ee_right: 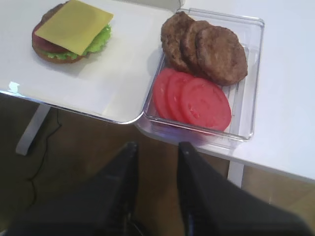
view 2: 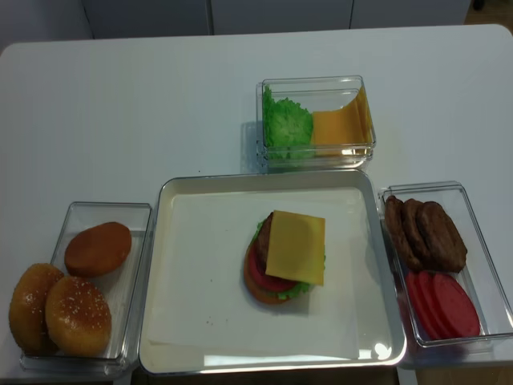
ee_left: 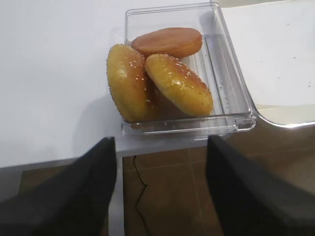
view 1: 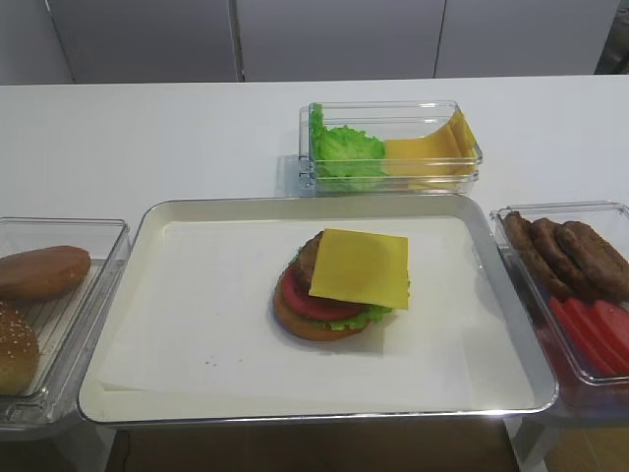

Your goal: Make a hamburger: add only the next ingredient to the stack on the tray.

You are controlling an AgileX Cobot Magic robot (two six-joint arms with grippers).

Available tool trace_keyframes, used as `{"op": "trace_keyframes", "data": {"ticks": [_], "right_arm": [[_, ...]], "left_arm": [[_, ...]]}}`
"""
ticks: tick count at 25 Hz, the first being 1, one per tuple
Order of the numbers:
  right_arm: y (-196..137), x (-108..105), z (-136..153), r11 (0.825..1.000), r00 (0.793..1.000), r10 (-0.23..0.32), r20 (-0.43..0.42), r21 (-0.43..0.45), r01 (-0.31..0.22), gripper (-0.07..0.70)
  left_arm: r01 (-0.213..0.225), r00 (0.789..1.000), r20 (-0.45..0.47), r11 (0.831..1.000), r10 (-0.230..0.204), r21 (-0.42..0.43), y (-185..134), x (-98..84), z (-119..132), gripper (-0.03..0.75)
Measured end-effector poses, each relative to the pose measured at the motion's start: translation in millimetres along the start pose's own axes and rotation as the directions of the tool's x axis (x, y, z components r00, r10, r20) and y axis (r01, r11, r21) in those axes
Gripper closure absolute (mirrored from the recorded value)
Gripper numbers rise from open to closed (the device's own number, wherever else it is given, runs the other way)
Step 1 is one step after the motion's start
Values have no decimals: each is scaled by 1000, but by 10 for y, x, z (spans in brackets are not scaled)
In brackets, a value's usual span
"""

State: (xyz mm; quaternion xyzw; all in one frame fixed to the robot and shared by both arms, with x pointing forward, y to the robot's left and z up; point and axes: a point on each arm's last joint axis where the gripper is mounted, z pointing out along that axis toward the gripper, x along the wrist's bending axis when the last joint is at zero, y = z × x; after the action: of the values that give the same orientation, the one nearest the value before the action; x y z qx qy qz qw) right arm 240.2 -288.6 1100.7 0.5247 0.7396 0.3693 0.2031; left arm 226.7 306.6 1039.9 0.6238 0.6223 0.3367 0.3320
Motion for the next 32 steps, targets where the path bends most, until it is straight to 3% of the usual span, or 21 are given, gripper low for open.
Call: {"op": "trace_keyframes", "data": {"ticks": [6,16,21,32], "right_arm": [[-314,-17,-121,993,1000,-2,17,-119,4,332],[-463,-76,154,991,999,-18,49,-132,24,202],[-509,-108,303,993,998,-20,67,-115,28,189],[-512,-111,317,993,997,-21,69,-115,29,190]], "left_arm": [[0,1000,0,1000,0,0,0,0,0,287],[0,1000,0,1000,0,0,0,0,0,287],[0,1000,0,1000,0,0,0,0,0,287],[0,1000,0,1000,0,0,0,0,0,287]]}}
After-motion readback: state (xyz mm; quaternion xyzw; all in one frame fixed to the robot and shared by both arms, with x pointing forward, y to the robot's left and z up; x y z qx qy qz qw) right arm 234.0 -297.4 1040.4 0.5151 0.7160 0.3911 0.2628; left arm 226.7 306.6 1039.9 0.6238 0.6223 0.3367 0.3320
